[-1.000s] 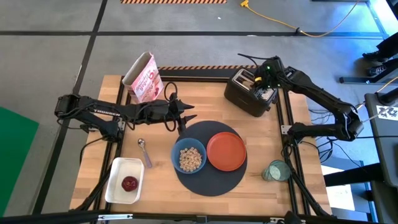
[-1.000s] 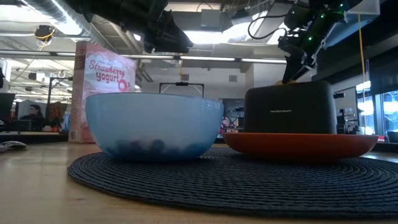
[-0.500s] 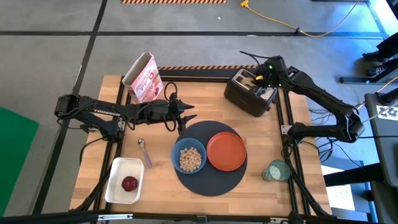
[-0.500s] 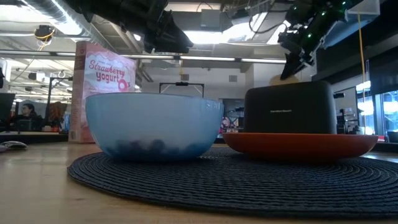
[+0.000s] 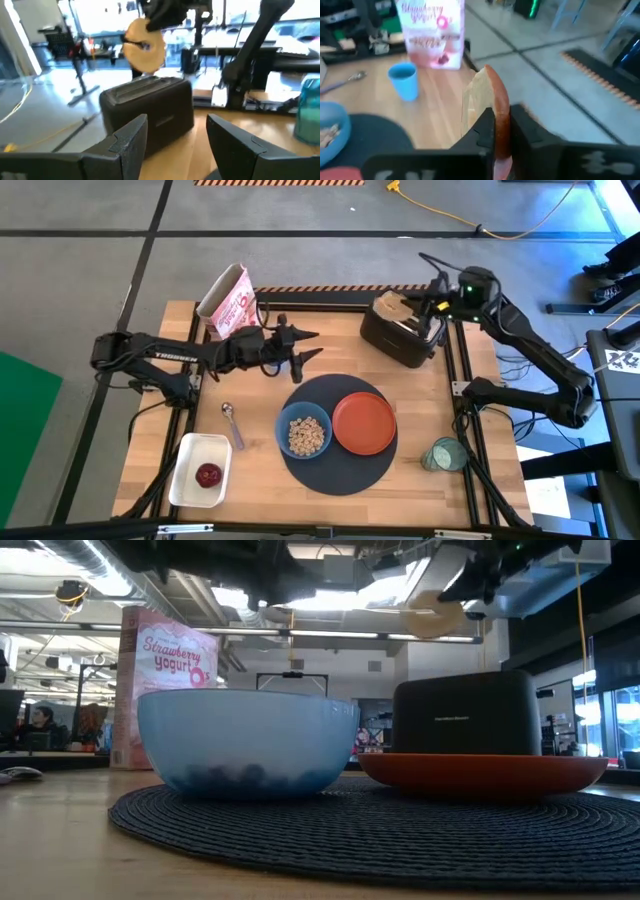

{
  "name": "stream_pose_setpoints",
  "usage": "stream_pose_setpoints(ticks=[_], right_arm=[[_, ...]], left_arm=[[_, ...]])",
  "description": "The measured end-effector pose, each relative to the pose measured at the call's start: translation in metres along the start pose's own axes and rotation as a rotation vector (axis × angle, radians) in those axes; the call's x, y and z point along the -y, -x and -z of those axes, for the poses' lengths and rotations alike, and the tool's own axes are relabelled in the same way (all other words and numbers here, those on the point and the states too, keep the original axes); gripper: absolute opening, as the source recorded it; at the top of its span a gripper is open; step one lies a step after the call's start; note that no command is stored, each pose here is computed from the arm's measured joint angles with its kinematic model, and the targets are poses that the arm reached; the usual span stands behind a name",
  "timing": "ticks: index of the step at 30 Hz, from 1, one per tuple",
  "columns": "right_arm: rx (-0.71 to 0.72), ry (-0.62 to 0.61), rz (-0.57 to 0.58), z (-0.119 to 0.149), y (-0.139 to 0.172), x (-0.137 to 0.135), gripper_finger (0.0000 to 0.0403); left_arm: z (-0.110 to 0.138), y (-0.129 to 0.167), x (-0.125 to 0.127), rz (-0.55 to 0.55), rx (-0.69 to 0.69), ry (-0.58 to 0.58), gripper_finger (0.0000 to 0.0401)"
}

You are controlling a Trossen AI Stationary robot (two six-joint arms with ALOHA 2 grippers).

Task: Arrange a breakfast setting
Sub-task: Put the bagel on the orange plate

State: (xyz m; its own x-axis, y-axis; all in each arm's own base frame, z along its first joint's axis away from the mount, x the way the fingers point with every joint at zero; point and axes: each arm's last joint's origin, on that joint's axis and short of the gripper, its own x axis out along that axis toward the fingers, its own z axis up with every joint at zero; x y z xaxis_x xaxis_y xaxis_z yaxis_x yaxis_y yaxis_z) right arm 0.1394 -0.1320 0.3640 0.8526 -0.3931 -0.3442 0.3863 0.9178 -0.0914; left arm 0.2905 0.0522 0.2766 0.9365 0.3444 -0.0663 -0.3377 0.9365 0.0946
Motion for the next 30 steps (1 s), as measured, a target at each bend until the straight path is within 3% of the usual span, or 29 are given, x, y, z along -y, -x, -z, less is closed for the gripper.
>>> stream_pose_setpoints(ticks=[3,8,16,23,30], right_arm=[[0.044,0.012,-0.039,-0.003,0.005,-0.002,0.0018],[0.087,-0.025,-0.265,-0.006,-0.001,-0.010,0.0023],[0.131,0.084,-0.477,-0.017,-0.029,-0.054,0.0021],[0.162,0.183,-0.389,-0.024,-0.034,-0.084,0.0022],[0.195,0.242,-0.438,-0.026,-0.036,-0.100,0.0022]], left_arm=[[0.003,-0.004,-0.003,0.033,0.008,0.002,0.0211],[0.010,-0.020,-0.005,0.105,0.110,0.013,0.0239],[0.026,-0.045,0.000,0.165,0.261,0.016,0.0294],[0.023,-0.055,0.010,0.251,0.264,0.008,0.0314],[0.017,-0.055,0.016,0.252,0.282,0.040,0.0301]])
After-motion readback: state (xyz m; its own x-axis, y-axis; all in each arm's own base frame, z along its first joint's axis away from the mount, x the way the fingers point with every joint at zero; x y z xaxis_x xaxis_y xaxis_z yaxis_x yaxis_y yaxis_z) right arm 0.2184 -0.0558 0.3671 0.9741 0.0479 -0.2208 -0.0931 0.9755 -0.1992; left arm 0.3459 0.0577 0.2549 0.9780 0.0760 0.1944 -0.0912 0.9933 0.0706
